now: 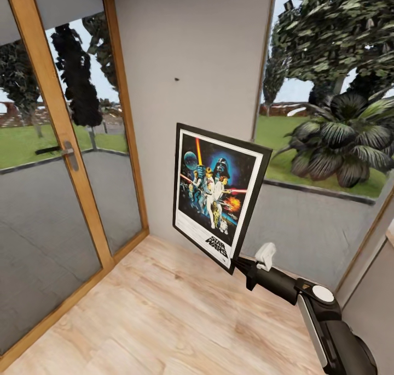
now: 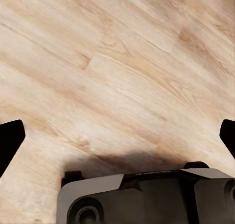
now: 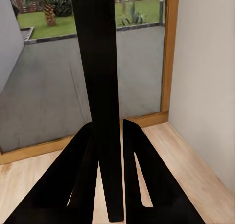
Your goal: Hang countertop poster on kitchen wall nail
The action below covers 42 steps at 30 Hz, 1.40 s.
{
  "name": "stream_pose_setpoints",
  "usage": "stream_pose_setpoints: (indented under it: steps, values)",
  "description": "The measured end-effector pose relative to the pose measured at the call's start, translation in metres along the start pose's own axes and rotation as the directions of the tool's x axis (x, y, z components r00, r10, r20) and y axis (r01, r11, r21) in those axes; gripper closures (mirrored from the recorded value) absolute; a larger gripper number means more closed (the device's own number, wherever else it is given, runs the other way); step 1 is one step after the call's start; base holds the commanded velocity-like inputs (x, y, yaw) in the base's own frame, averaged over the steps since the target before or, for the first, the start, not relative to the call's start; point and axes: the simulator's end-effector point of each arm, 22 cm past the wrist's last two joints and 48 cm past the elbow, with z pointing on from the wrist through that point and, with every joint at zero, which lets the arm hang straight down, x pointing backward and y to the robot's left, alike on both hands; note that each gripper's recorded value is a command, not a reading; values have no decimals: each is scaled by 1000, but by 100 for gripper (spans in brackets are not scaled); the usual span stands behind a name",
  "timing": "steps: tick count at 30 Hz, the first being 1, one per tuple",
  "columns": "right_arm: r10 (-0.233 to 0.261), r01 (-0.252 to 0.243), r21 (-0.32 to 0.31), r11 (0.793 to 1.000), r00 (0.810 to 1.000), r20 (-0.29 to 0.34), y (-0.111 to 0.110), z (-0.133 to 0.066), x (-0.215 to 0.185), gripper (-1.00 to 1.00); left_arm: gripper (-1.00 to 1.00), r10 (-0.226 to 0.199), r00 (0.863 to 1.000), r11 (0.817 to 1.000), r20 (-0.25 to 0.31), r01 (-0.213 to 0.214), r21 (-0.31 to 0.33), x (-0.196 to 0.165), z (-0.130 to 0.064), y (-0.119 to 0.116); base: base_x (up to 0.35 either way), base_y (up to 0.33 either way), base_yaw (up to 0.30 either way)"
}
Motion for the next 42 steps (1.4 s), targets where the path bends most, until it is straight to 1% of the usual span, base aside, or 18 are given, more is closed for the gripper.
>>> stream_pose_setpoints:
  steps: [23, 30, 42]
  values:
    - [0, 0, 0, 1000, 1000, 0, 0, 0, 0, 100, -100, 0, 1000, 1000, 1, 0, 0, 0, 0, 0, 205, 304, -10]
    - [-4, 4, -2, 1000, 1000, 4, 1, 0, -3, 100, -100, 5, 1000, 1000, 9, -5, 3, -3, 0, -1, 176, 237, -198]
    - [-11, 11, -3, 1000, 1000, 10, 3, -2, -8, 100, -100, 9, 1000, 1000, 24, -10, 5, -8, -1, -2, 37, 39, -260]
